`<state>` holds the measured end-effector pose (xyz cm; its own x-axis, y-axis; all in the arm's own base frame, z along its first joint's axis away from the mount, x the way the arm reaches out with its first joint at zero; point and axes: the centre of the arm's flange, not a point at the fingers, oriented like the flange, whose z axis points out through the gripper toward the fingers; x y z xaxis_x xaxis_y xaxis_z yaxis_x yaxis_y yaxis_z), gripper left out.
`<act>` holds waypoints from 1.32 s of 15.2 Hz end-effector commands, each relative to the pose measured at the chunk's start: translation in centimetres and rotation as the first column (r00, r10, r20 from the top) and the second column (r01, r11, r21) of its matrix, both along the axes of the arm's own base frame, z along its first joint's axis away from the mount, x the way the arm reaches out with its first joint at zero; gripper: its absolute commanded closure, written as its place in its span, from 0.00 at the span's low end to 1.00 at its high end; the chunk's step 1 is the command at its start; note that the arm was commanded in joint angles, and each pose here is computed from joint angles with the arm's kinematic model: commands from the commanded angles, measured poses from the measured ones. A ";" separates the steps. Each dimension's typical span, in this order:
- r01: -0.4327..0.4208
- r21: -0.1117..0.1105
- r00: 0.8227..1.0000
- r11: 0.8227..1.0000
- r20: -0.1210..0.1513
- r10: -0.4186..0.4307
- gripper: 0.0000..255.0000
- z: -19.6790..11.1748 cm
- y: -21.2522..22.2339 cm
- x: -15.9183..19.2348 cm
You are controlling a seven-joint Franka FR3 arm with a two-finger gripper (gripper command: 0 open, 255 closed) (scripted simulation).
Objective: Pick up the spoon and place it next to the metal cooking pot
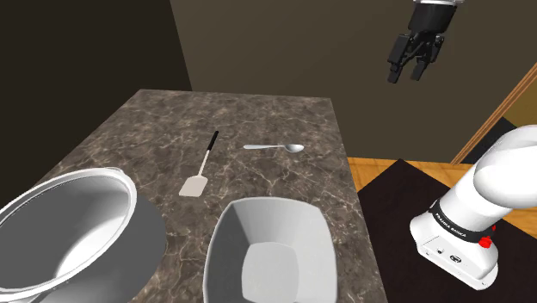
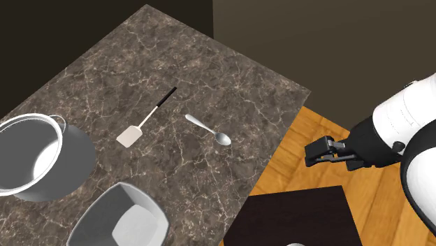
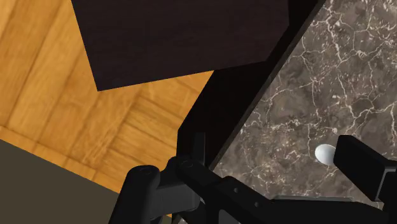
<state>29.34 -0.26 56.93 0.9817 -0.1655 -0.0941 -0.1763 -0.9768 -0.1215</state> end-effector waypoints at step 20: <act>-0.484 -0.004 0.856 0.875 0.206 0.474 0.00 -13.6 13.8 13.2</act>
